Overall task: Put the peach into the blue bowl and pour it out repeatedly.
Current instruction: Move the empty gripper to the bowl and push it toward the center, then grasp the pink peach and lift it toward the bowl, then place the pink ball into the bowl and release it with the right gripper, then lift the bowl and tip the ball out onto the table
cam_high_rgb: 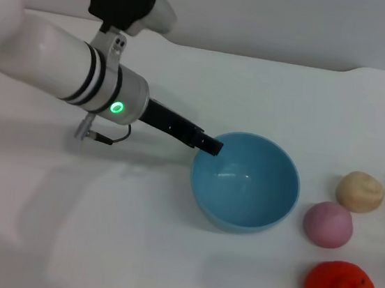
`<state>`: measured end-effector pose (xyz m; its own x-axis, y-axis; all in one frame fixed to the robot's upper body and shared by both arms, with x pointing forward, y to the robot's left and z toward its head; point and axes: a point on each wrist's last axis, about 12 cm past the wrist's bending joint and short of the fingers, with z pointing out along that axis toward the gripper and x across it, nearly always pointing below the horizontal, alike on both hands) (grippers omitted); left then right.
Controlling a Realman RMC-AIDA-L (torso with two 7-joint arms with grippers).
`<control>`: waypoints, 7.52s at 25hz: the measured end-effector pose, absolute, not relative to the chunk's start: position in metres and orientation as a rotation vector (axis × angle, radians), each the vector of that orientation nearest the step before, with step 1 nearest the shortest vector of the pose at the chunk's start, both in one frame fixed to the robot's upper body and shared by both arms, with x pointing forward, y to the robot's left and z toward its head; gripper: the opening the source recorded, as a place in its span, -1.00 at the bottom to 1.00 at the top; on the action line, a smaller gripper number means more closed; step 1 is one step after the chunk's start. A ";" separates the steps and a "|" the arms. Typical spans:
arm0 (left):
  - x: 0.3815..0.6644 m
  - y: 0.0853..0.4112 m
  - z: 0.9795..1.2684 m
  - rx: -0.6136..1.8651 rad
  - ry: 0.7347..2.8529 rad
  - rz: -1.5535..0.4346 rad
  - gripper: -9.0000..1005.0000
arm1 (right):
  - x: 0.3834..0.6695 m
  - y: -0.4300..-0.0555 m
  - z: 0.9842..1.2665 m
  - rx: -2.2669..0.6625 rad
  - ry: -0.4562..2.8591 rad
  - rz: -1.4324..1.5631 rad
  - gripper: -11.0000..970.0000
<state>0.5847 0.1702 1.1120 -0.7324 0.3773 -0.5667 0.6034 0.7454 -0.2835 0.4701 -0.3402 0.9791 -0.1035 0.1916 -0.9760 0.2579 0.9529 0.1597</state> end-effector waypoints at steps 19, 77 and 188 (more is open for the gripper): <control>0.580 0.146 1.076 0.779 2.540 -0.643 0.48 | 0.467 -0.340 0.976 0.350 1.703 -0.061 0.13; 0.667 0.135 1.164 0.638 2.327 -0.374 -0.98 | 0.559 -0.303 1.077 -0.475 2.564 0.868 0.06; 0.593 0.025 1.142 1.673 1.104 0.270 -0.99 | 0.451 -0.389 1.021 0.111 1.738 0.515 0.63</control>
<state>0.5928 0.0247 1.1421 0.5461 0.7687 -0.3329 0.5287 -0.0081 0.8488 0.4509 -0.3894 1.0207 -0.2384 0.3478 -0.9067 -0.2025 0.8953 0.3967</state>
